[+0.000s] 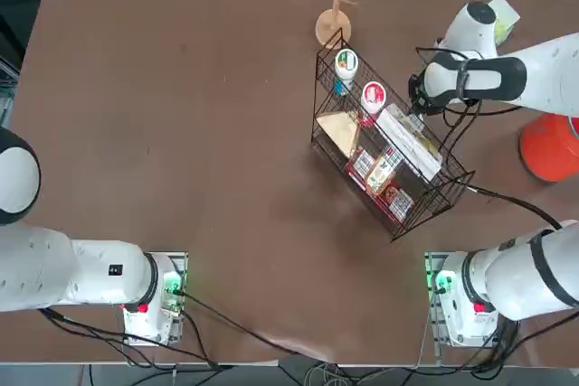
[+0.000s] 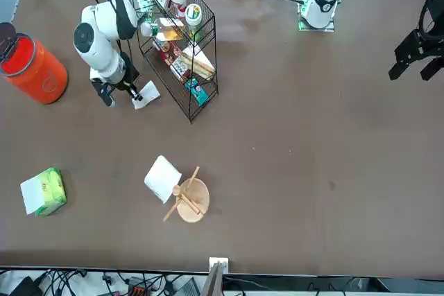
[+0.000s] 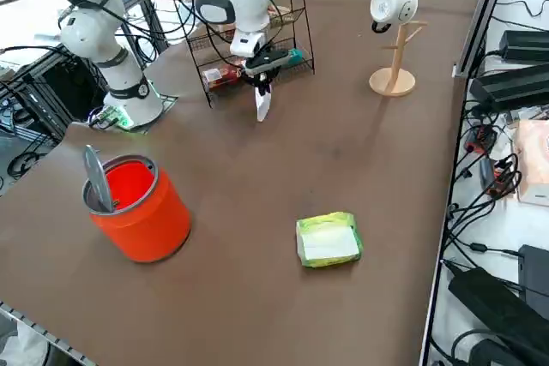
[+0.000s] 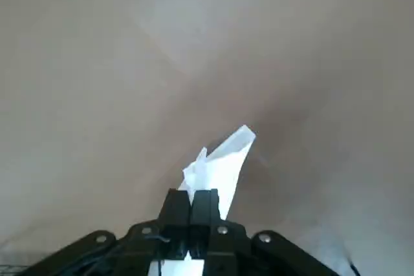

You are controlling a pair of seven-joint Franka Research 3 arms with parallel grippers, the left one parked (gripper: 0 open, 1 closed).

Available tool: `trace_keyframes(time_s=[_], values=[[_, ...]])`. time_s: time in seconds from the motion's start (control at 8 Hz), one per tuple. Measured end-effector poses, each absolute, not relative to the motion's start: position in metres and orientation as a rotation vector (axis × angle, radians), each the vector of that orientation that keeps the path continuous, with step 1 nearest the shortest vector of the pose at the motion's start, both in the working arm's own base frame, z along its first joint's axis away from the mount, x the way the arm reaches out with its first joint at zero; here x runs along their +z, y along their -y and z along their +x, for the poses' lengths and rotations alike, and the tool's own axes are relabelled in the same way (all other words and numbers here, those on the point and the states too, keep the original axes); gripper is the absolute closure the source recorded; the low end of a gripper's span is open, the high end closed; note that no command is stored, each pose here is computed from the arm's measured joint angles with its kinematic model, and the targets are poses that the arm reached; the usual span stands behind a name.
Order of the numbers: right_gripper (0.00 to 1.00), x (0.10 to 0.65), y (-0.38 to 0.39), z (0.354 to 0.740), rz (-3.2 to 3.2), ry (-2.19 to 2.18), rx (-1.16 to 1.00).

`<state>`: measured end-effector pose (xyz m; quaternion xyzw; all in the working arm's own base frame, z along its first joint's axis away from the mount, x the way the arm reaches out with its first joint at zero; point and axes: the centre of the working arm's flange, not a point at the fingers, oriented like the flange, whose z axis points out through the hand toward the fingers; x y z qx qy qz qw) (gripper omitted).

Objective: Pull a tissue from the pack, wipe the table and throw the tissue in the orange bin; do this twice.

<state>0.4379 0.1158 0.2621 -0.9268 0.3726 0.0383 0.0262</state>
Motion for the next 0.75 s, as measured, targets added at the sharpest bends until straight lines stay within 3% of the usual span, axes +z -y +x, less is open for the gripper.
trace_keyframes(time_s=[0.75], values=[[0.99, 0.219, -0.105, 0.430, -2.900, -1.199, 0.189]])
